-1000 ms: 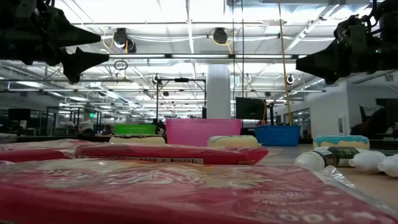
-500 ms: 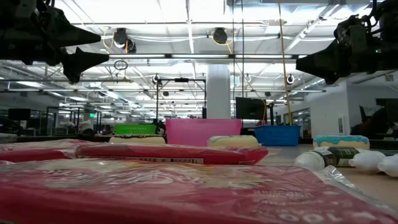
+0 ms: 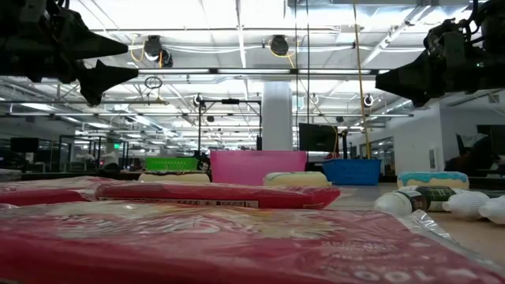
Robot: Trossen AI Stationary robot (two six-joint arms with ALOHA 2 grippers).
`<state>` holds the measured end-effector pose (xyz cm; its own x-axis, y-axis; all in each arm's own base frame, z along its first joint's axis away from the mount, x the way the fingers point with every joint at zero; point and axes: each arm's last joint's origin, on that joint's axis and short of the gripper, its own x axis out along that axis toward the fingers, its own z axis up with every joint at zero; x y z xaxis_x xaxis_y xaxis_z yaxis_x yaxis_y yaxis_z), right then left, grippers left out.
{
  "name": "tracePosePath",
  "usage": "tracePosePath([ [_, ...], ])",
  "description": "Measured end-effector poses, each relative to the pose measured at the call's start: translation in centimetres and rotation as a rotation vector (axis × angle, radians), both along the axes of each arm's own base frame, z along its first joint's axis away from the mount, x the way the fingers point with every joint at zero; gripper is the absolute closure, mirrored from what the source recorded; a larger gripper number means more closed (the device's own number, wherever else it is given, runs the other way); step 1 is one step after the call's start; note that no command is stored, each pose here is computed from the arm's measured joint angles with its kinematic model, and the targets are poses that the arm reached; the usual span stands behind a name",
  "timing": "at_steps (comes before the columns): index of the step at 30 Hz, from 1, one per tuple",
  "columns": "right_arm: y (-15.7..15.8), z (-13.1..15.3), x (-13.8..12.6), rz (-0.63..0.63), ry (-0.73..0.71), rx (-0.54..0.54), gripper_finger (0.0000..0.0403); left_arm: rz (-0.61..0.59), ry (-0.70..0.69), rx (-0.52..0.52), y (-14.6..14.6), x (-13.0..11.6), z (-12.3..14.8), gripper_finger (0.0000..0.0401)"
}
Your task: Pick & Place Food Item
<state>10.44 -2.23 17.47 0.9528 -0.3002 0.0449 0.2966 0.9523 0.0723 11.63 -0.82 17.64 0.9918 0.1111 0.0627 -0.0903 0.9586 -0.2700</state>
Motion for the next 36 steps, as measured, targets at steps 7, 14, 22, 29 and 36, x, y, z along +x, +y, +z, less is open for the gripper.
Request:
tracePosePath([
  [7, 0.0, 0.0, 0.0, 0.000, 0.000, 0.000, 0.0291, 0.000, 0.000, 0.000, 0.0, 0.0, 0.0, 0.0132],
  [14, 0.0, 0.0, 0.0, 0.000, 0.000, 0.000, 0.0291, 0.000, 0.000, 0.000, 0.0, 0.0, 0.0, 0.0132],
  [22, 0.0, 0.4, 0.0, 0.000, -0.034, -0.018, 0.0293, 0.000, 0.000, 0.000, 0.0, 0.0, 0.0, 0.0132],
  [29, 0.0, 1.5, -0.2, 0.034, -0.232, 0.232, 0.0293, 0.000, 0.000, 0.000, 0.0, 0.0, 0.0, 0.0132],
  [36, -0.1, 1.7, -0.3, 0.000, -0.285, 0.293, 0.0292, 0.000, 0.000, 0.000, 0.0, 0.0, 0.0, 0.0132],
])
